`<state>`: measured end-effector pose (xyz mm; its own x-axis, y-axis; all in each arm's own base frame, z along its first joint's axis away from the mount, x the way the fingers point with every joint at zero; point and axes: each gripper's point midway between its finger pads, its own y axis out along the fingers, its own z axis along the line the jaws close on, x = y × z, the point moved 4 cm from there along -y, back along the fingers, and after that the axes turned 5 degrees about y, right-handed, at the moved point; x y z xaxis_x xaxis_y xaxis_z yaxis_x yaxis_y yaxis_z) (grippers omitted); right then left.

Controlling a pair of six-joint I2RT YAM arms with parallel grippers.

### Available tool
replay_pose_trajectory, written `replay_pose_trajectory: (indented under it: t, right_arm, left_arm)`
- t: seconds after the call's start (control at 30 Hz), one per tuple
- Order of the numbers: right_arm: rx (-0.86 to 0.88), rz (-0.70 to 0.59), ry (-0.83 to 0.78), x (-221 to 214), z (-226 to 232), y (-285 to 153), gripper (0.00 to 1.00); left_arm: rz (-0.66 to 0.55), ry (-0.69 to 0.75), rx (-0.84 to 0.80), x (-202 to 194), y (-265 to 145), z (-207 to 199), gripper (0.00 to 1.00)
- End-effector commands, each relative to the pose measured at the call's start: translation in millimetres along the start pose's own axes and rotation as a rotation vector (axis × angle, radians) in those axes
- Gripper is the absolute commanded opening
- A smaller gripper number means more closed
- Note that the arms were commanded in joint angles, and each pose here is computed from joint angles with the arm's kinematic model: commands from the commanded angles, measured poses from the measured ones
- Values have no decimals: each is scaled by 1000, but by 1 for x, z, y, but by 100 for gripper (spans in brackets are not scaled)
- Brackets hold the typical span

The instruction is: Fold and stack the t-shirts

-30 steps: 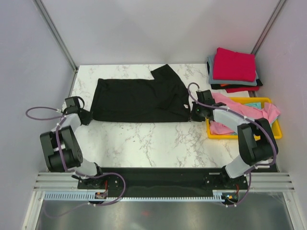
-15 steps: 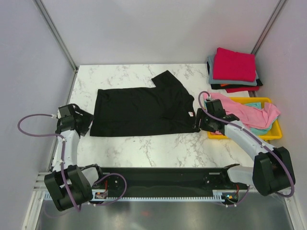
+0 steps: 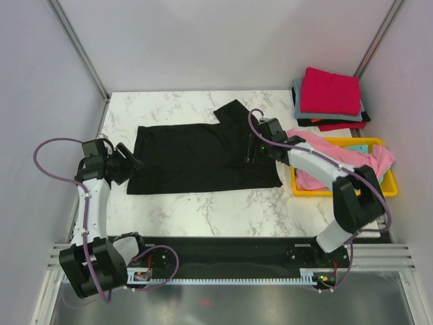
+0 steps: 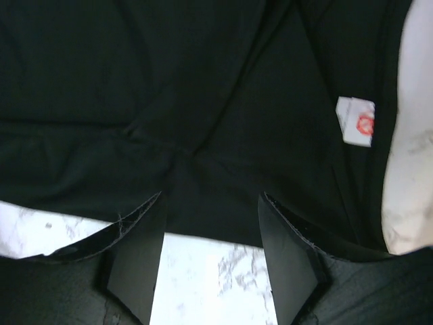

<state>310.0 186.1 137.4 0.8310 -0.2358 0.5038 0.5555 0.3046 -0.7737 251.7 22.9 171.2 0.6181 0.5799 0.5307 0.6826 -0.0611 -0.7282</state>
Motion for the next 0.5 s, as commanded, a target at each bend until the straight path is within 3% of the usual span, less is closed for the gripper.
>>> replay_pose_trajectory:
  t: [0.0, 0.23, 0.47]
  right_arm:
    - [-7, -18, 11, 17, 15, 30, 64]
    - [-39, 55, -14, 3, 31, 80, 60]
    - [-57, 63, -16, -1, 30, 97, 55]
  left_arm:
    - [-1, 77, -37, 1, -6, -5, 68]
    - [-19, 102, -61, -5, -11, -12, 66]
    - [-11, 134, -73, -10, -11, -19, 66]
